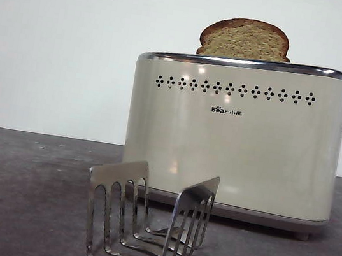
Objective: Pick up a slice of bread from the rack,put the bread on the toaster,press the button
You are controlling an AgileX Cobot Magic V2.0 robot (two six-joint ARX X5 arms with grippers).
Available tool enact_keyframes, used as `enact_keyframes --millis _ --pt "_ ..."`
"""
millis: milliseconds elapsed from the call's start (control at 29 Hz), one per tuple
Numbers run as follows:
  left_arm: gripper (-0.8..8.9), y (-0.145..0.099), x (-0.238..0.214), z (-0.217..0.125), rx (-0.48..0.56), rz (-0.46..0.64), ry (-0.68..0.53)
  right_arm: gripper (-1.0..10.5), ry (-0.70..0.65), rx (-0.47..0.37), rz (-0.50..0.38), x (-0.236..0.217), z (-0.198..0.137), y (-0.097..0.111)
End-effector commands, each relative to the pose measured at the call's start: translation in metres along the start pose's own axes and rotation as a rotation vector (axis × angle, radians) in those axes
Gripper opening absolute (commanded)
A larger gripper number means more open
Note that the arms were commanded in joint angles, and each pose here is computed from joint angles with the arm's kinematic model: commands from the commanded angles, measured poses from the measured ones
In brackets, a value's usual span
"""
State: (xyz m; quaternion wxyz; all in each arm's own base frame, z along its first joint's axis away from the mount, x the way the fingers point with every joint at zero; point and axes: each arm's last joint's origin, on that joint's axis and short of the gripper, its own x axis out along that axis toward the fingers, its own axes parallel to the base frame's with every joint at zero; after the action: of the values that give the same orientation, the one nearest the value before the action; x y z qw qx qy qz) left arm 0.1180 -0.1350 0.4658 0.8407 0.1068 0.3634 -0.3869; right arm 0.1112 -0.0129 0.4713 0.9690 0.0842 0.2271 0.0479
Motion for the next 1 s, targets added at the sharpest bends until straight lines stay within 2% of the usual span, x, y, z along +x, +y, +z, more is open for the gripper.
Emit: enact_keyframes --millis 34,172,276,483,724,793,897,1000 --pt "-0.03 0.000 0.000 -0.001 0.006 0.004 -0.001 0.0 -0.007 -0.018 -0.084 -0.015 0.004 0.003" --pt "-0.03 0.000 0.001 -0.001 0.006 0.004 0.000 0.0 0.049 -0.004 -0.202 -0.031 0.003 0.004" --pt "-0.03 0.000 0.001 0.000 0.006 0.004 0.001 0.0 0.090 0.003 -0.236 -0.034 0.002 0.004" --pt "-0.03 0.010 0.002 0.001 -0.033 0.044 0.001 0.0 0.107 0.006 -0.237 -0.027 0.005 0.002" --pt "-0.03 0.029 0.004 0.000 -0.086 0.115 0.008 0.0 0.192 0.022 -0.240 0.005 0.014 -0.007" --pt "-0.03 0.037 0.004 -0.004 -0.054 0.149 0.009 0.0 0.224 0.028 -0.242 0.017 0.017 -0.011" --pt "-0.03 0.052 0.008 -0.014 0.014 0.212 -0.048 0.0 0.275 0.038 -0.243 0.036 0.020 -0.017" --pt "-0.03 0.070 0.017 -0.032 0.059 0.309 -0.205 0.0 0.329 0.048 -0.245 0.057 0.022 -0.023"
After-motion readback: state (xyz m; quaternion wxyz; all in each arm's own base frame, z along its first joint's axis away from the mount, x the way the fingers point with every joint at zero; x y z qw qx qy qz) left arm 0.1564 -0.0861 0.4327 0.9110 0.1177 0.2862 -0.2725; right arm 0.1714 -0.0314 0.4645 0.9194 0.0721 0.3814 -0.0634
